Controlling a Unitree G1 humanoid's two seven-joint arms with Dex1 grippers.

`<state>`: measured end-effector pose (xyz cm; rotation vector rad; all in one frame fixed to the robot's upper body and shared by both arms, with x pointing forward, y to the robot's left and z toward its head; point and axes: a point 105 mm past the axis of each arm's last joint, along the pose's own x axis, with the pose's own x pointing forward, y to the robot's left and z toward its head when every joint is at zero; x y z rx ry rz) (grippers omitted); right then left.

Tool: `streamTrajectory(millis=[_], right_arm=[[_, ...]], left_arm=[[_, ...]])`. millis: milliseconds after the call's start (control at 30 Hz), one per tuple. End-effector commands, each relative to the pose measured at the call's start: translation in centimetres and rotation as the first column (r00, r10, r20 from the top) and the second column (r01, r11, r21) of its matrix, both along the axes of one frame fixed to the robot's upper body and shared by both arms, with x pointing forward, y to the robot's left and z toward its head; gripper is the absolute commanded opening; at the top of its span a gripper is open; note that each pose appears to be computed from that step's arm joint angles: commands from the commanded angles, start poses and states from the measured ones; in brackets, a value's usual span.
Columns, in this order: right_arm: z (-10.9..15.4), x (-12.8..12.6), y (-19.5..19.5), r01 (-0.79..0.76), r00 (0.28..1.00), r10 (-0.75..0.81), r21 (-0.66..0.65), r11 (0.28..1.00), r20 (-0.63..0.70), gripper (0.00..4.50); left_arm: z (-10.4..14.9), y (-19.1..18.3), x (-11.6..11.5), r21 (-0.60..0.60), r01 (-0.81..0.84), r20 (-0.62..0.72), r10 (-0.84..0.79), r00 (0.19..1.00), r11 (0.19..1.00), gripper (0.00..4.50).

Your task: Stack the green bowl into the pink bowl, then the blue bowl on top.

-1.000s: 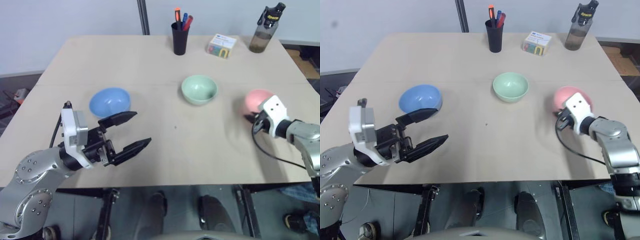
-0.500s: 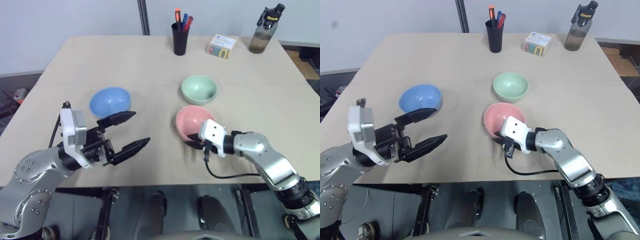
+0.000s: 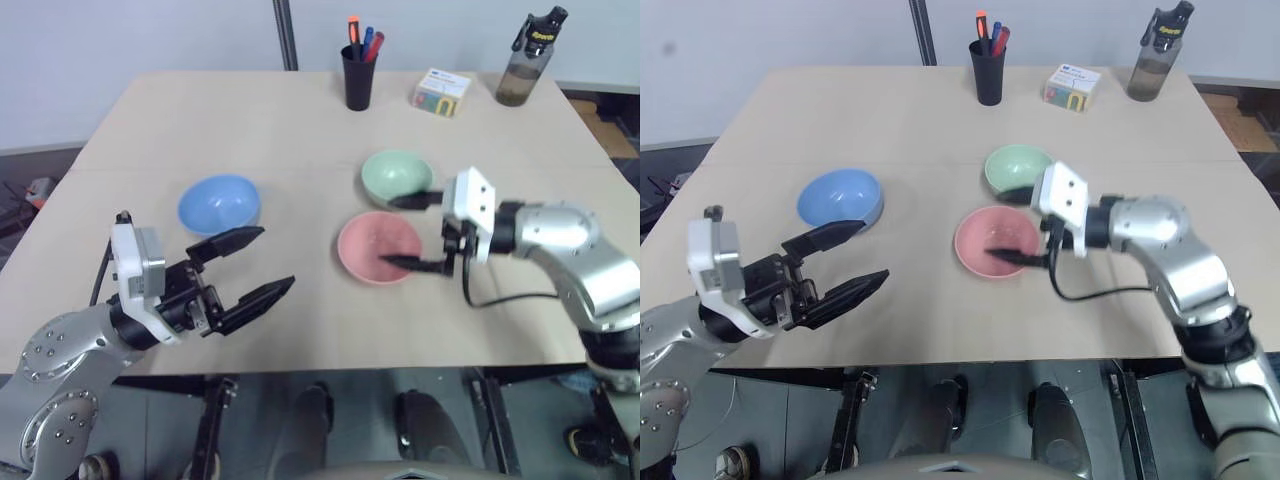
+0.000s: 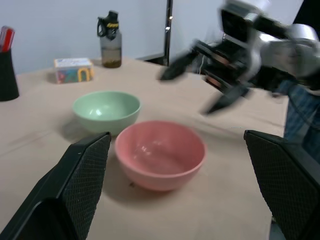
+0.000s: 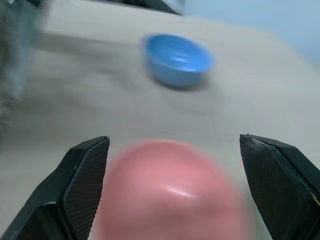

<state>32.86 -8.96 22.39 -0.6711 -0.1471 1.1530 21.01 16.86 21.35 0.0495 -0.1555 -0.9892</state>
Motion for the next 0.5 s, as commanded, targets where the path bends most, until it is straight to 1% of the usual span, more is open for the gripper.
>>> streamTrajectory(millis=[33,100,167,267,333,433,467,500], right_arm=[[-1.3,5.5,-2.6,0.167,0.968,-0.124,-0.193,0.967,0.218,4.35],[-2.4,7.4,-2.8,0.194,0.954,-0.122,-0.255,0.947,0.272,4.35],[-3.4,8.6,-2.5,0.196,0.948,-0.101,-0.304,0.932,0.302,4.35],[-4.4,9.7,-1.4,0.184,0.944,-0.065,-0.352,0.918,0.324,4.35],[-5.0,10.0,-0.7,0.164,0.945,-0.033,-0.385,0.908,0.325,4.35],[-5.4,10.3,0.2,0.153,0.944,-0.011,-0.404,0.902,0.331,3.52],[-5.5,10.3,0.4,0.149,0.944,-0.007,-0.407,0.901,0.331,3.34],[-5.6,10.3,0.6,0.144,0.944,0.000,-0.412,0.900,0.330,2.75]], left_arm=[[0.9,0.5,-0.2,-0.034,-0.019,0.037,0.020,0.999,0.999,4.50],[0.6,1.0,0.1,-0.050,-0.063,0.030,0.064,0.997,0.997,4.50],[0.4,1.6,0.1,-0.064,-0.102,0.023,0.103,0.994,0.993,4.50],[0.2,2.0,-0.4,-0.065,-0.144,0.018,0.145,0.989,0.987,4.50],[0.1,2.1,-0.8,-0.061,-0.163,0.019,0.165,0.986,0.985,4.50],[0.1,2.3,-1.3,-0.056,-0.193,0.023,0.194,0.981,0.980,4.50],[0.1,2.3,-1.5,-0.055,-0.200,0.024,0.201,0.979,0.978,4.50],[0.1,2.3,-1.6,-0.055,-0.205,0.025,0.207,0.978,0.977,4.50]])
